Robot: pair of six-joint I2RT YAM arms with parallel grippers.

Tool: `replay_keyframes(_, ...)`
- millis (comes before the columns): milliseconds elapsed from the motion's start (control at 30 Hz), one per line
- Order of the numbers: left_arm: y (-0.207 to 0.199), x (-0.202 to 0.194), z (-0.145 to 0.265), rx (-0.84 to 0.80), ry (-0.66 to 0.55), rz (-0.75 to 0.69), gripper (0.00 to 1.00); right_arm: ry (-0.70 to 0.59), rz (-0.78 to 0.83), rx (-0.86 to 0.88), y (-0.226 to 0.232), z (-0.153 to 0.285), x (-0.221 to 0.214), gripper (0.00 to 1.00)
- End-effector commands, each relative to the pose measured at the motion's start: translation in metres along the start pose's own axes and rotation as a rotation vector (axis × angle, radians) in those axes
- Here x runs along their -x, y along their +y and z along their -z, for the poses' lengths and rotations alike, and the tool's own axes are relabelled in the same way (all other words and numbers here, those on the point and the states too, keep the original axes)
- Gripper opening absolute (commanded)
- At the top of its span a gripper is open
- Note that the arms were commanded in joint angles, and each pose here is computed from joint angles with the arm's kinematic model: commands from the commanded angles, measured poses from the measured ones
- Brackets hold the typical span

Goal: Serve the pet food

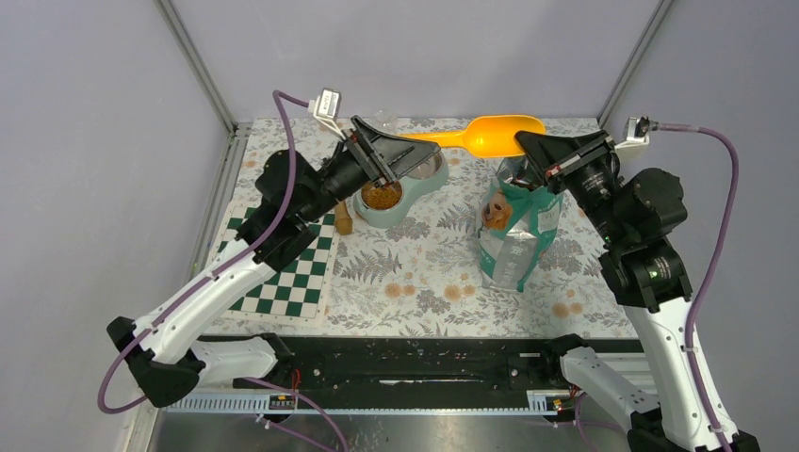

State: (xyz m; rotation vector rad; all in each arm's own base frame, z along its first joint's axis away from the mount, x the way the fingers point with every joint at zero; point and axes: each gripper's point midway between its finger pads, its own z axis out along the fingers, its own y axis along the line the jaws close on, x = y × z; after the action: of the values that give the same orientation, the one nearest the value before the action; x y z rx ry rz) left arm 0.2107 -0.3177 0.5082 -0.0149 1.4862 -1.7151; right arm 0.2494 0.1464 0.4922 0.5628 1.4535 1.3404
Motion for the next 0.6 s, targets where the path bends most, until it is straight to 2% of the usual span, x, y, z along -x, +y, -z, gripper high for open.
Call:
replay_keyframes(0,-0.019,0.014,-0.009,-0.068,-0.055,-0.011,0.7,-0.052,-0.023,0.012,0.007,-0.004,0.009,0.0)
replay_keyframes(233,-0.017,0.024,-0.011,-0.092,-0.127,-0.037,0.65,-0.025,0.004,-0.063,-0.006,-0.004,0.005,0.0)
replay_keyframes(467,-0.017,0.021,-0.016,-0.108,-0.115,-0.038,0.56,-0.005,0.013,-0.104,-0.014,-0.008,0.002,0.0)
replay_keyframes(567,-0.017,0.022,-0.017,-0.11,-0.12,-0.049,0.55,0.008,0.018,-0.119,-0.016,-0.009,0.0,0.0)
